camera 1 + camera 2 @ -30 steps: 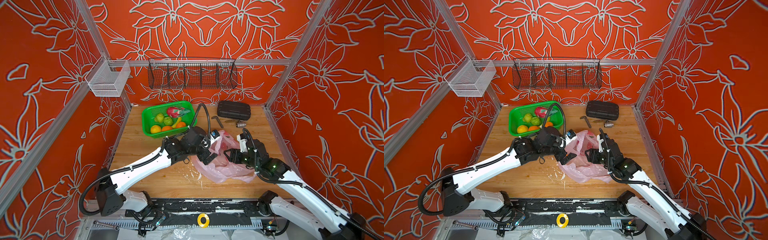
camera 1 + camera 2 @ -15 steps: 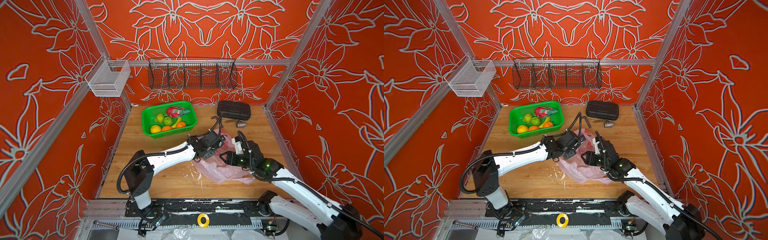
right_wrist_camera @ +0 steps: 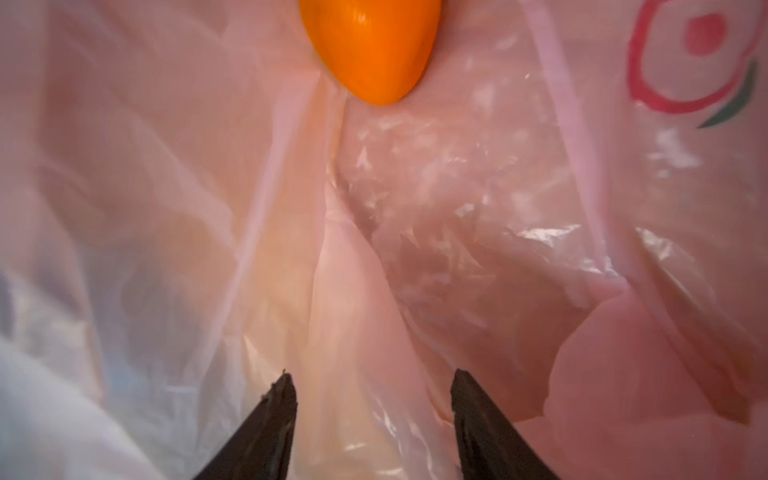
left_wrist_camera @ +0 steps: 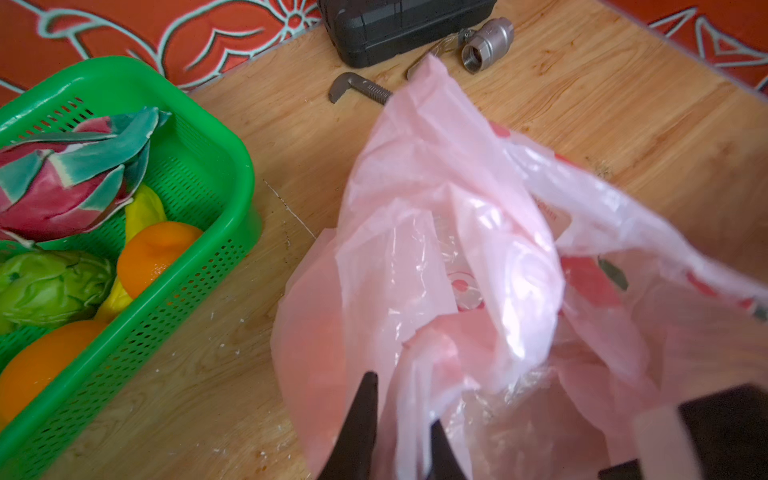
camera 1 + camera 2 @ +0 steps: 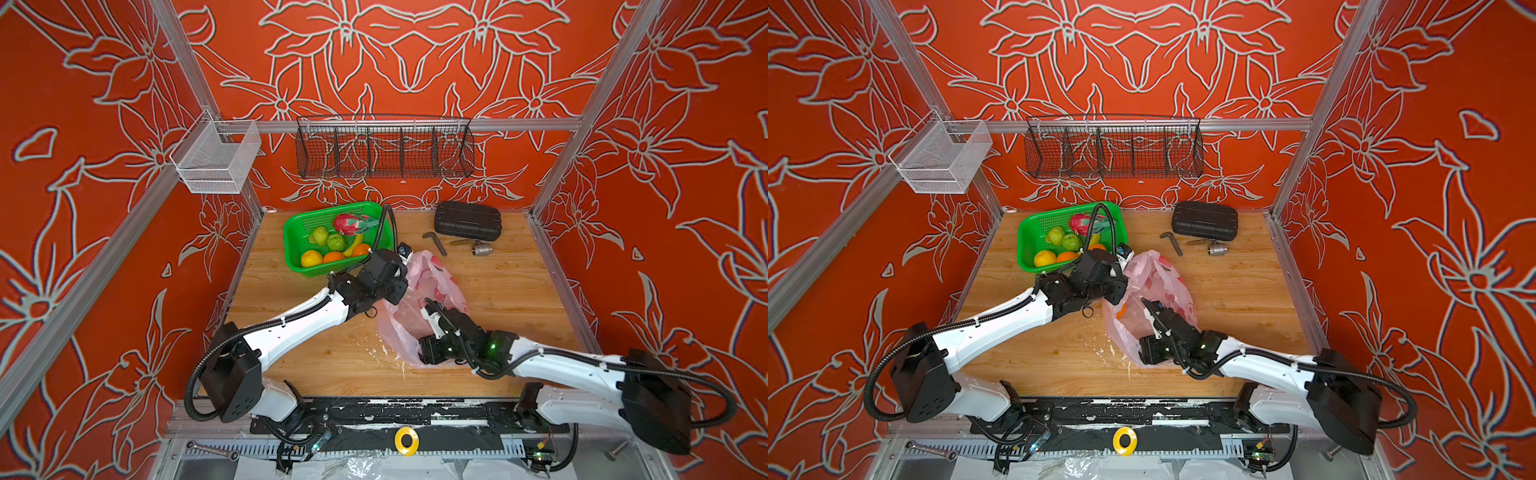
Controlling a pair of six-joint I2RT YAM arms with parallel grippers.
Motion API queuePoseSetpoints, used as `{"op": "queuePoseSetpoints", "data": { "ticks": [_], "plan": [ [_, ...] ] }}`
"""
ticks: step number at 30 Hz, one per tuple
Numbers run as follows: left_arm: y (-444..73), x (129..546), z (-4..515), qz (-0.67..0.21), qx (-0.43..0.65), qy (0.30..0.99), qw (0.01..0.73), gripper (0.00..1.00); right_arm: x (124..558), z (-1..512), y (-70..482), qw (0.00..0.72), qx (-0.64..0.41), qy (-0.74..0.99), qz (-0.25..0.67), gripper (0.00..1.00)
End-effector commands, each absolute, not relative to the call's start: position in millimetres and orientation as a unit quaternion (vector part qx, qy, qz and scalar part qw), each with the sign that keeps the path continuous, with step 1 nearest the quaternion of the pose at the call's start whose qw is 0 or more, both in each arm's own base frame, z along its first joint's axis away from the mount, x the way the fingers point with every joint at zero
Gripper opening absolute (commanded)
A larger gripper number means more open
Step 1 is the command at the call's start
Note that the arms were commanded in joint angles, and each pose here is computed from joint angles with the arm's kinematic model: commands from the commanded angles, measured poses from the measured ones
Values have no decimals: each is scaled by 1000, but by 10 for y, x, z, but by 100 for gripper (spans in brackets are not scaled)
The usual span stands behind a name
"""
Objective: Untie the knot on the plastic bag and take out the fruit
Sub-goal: 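Hold the bag edge with the left gripper while the right grasps the orange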
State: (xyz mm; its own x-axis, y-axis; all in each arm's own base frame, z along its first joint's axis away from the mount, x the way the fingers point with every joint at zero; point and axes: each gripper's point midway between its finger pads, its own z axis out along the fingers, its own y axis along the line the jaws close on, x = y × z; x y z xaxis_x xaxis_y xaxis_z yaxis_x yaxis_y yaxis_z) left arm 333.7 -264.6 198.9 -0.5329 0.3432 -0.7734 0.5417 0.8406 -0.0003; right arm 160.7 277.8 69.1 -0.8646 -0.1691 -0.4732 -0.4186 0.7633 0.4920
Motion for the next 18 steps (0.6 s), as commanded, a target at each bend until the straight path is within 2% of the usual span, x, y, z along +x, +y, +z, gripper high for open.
{"op": "queuePoseSetpoints", "data": {
  "ticks": [1, 7, 8, 11, 12, 14, 18],
  "plan": [
    [-2758, 3348, 2188, -192, 232, 852, 428, 15, 1559, 571, 2944, 203, -181, 916, 296, 62],
    [-2599, 3377, 2208, -206, 185, 860, 428, 15, 1577, 562, 3047, 205, -178, 919, 285, 65],
    [-2554, 3360, 2217, -207, 175, 864, 424, 20, 1620, 615, 3025, 216, -172, 920, 279, 67],
    [-2488, 3229, 2307, -228, 168, 866, 413, 63, 1759, 811, 2939, 256, -149, 918, 263, 73],
    [-2481, 3161, 2358, -239, 169, 863, 412, 72, 1815, 902, 2911, 273, -139, 916, 259, 75],
    [-2462, 3035, 2464, -262, 170, 856, 412, 79, 1926, 1066, 2855, 308, -122, 910, 251, 79],
    [-2328, 2851, 2606, -284, 149, 849, 420, 80, 2154, 1382, 2766, 369, -93, 893, 239, 83]
  ]
}}
